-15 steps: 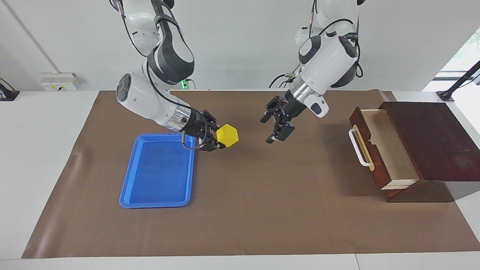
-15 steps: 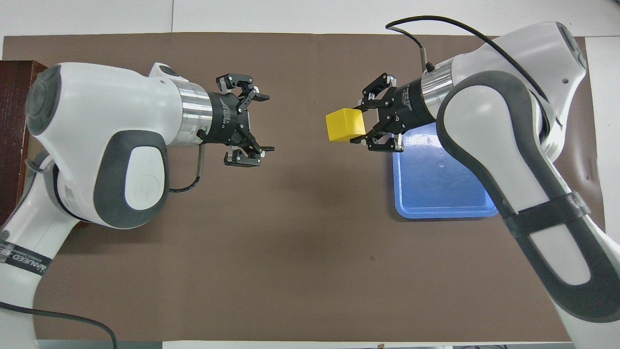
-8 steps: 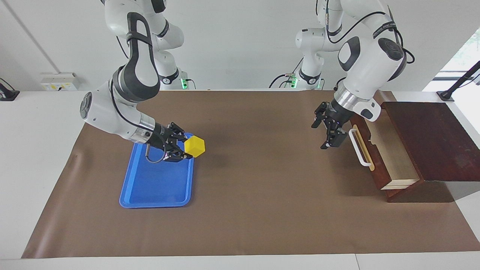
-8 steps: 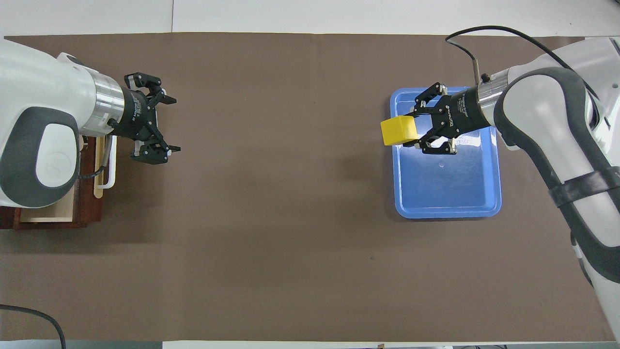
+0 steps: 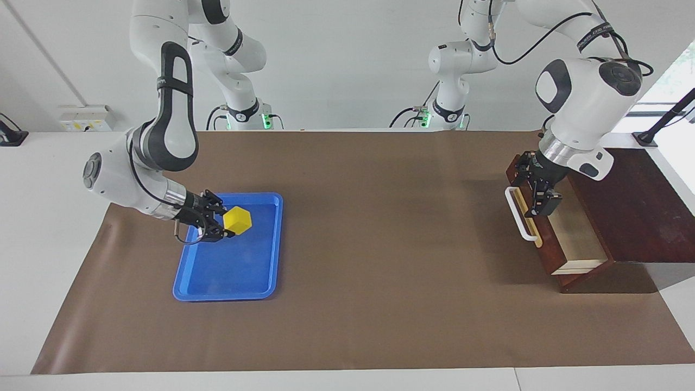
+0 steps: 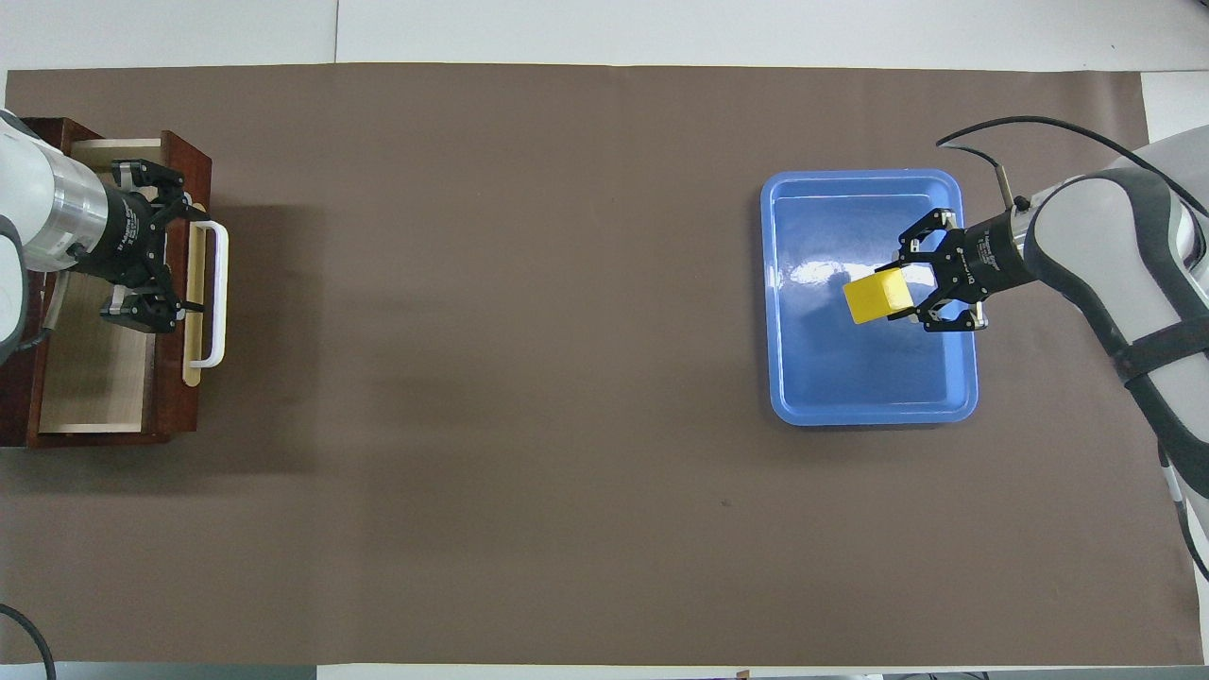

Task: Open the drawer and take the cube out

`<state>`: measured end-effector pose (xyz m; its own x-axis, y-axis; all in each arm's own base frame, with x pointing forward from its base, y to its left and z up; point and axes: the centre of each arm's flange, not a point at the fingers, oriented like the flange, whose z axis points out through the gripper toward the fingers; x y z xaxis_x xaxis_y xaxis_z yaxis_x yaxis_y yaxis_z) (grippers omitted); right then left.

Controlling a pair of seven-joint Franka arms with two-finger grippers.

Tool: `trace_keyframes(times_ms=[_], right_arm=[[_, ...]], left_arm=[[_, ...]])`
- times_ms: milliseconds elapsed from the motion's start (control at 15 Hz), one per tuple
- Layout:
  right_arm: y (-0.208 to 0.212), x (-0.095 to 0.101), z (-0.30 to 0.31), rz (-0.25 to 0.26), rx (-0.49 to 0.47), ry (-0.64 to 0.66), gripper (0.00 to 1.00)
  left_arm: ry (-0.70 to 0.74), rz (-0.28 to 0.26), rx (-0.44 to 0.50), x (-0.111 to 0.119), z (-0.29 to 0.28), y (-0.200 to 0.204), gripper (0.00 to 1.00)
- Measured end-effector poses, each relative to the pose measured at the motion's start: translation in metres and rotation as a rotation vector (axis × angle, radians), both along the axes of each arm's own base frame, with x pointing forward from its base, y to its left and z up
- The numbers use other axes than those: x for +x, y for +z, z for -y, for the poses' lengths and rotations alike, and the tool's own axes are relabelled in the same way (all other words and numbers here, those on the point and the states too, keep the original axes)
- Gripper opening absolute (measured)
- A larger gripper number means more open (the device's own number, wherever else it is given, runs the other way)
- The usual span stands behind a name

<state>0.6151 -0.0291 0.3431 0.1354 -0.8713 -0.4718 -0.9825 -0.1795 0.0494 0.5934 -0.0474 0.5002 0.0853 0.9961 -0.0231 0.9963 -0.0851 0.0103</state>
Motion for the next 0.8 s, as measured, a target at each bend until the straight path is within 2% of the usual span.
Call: trace_keyframes(times_ms=[133,333,467,800], right_arm=[[-0.003,0.002,0.005,0.013,-0.046,0.013,0.56],[-0.001,0.007,0.006,0.050,-0.101,0.019,0.56],[-0.003,0.011,0.006,0.065,-0.139,0.003,0.56],[-0.024,0.010,-0.003,0.047,-0.204,-0.006,0.56]], left_arm=[[0.072,-0.033,0.023,-0.003,-0.007,-0.010,1.00],[0.159,-0.055,0.039,-0.005,-0.027,-0.022,1.00],[0.201,-0.046,0.048,-0.005,-0.030,-0.029,1.00],[0.231,-0.023,0.059,-0.005,-0.028,-0.042,1.00]])
